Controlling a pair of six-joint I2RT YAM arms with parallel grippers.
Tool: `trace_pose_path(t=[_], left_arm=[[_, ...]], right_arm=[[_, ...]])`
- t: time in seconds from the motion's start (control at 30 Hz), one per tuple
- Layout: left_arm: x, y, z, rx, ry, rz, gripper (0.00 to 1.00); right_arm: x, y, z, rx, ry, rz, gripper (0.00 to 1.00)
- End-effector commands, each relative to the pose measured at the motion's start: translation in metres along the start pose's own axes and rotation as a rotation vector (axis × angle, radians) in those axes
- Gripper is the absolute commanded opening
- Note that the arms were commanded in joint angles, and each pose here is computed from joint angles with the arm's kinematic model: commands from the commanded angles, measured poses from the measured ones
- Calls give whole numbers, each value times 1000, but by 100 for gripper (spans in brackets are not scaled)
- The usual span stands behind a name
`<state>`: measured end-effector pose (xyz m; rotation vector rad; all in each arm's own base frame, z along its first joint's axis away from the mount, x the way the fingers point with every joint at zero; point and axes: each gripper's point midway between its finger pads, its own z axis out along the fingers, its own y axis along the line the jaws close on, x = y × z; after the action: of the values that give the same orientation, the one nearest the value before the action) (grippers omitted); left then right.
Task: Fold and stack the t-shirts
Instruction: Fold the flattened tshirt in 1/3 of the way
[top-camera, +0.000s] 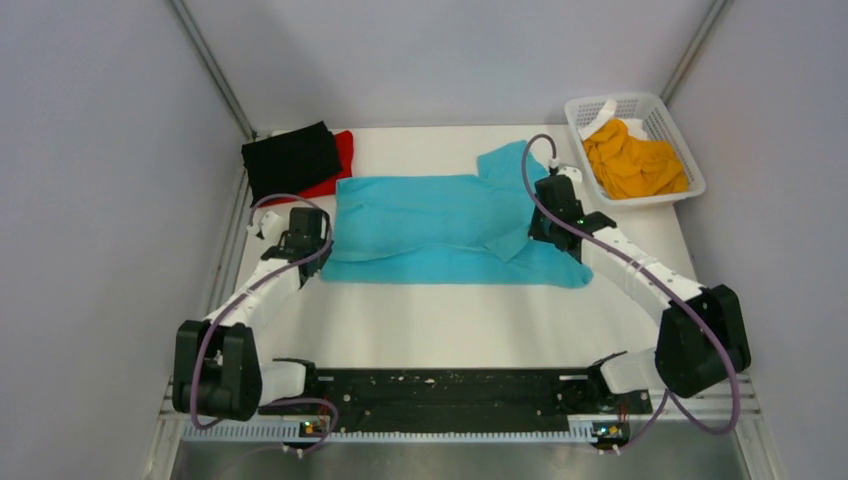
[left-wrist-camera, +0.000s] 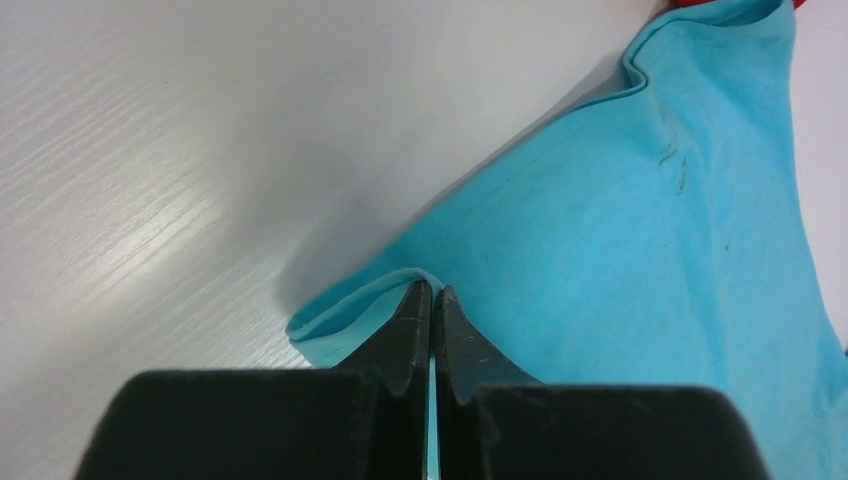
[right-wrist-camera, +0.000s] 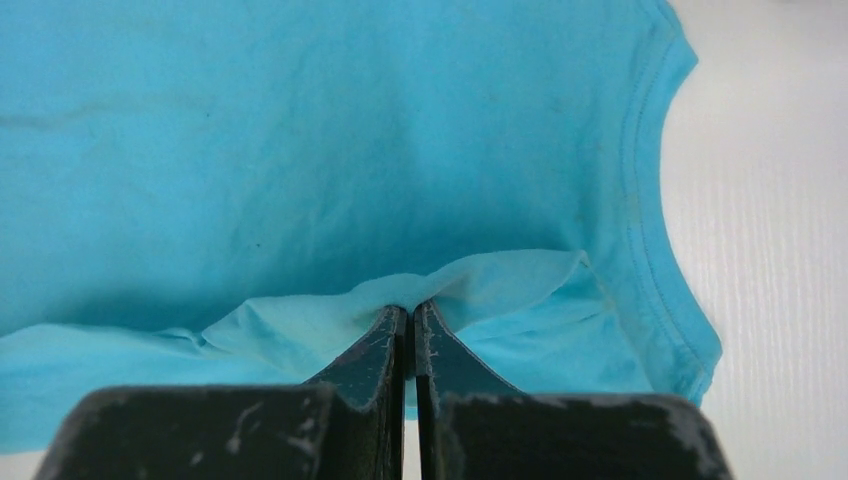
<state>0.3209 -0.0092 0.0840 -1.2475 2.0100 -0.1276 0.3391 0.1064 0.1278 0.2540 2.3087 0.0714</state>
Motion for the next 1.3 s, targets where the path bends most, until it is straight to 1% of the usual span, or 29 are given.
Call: trace_pose_path(t=[0.0, 0.1, 0.13, 0.17, 0.2, 0.23, 0.27, 0.3, 0.33, 0.37, 0.47, 0.53, 0.57, 0.63, 0.67, 0.73, 0.8, 0.87, 1.0, 1.03, 1.17, 1.27], left_arm=[[-12, -24, 11, 42, -28, -8, 0], [-10, -20, 21, 0, -27, -4, 0], [-11, -18, 25, -15, -27, -5, 4], [-11, -17, 28, -29, -27, -3, 13], [-12, -16, 31, -44, -28, -4, 29], [-15, -17, 32, -48, -29, -6, 58], [-18, -18, 33, -49, -41, -3, 72], [-23, -21, 33, -46, -52, -5, 82], [-28, -25, 30, -40, -53, -4, 87], [-32, -29, 26, -32, -55, -1, 90], [-38, -35, 12, 4, -57, 7, 94], [-35, -33, 4, 32, -44, 17, 97], [-31, -34, 1, 58, -25, 34, 98], [-17, -39, -3, 121, 35, 77, 99], [-7, -41, -4, 156, 85, 111, 99], [13, -47, -6, 212, 183, 153, 99], [32, -52, -6, 263, 268, 178, 99], [45, -55, -5, 295, 315, 185, 99], [58, -55, 0, 303, 360, 189, 99], [59, -53, 3, 292, 364, 191, 99], [62, -47, 8, 268, 364, 196, 99], [65, -43, 12, 250, 376, 204, 99]], right_arm=[[-22, 18, 20, -62, -21, -3, 0], [-16, 16, 47, -31, 22, 5, 0], [-15, 15, 56, -16, 37, 9, 0], [-15, 13, 65, 1, 50, 14, 1], [-18, 11, 74, 16, 51, 21, 5], [-20, 8, 84, 37, 59, 28, 11], [-26, 8, 91, 47, 64, 32, 21], [-32, 9, 98, 49, 64, 33, 33], [-44, 13, 101, 47, 55, 21, 44], [-50, 16, 102, 44, 59, 5, 52], [-53, 15, 92, 42, 58, 1, 63], [-48, 11, 79, 24, 37, 19, 77], [-43, 10, 72, 0, 29, 27, 81], [-23, 22, 56, -123, 54, 37, 90], [-16, 30, 45, -198, 58, 44, 92], [12, 46, 33, -344, 115, 55, 98], [33, 61, 23, -475, 162, 65, 99], [40, 68, 21, -533, 167, 69, 99], [47, 68, 30, -530, 180, 63, 99], [50, 69, 32, -527, 190, 66, 99], [41, 78, 43, -551, 163, 68, 99], [42, 78, 60, -517, 185, 66, 99]])
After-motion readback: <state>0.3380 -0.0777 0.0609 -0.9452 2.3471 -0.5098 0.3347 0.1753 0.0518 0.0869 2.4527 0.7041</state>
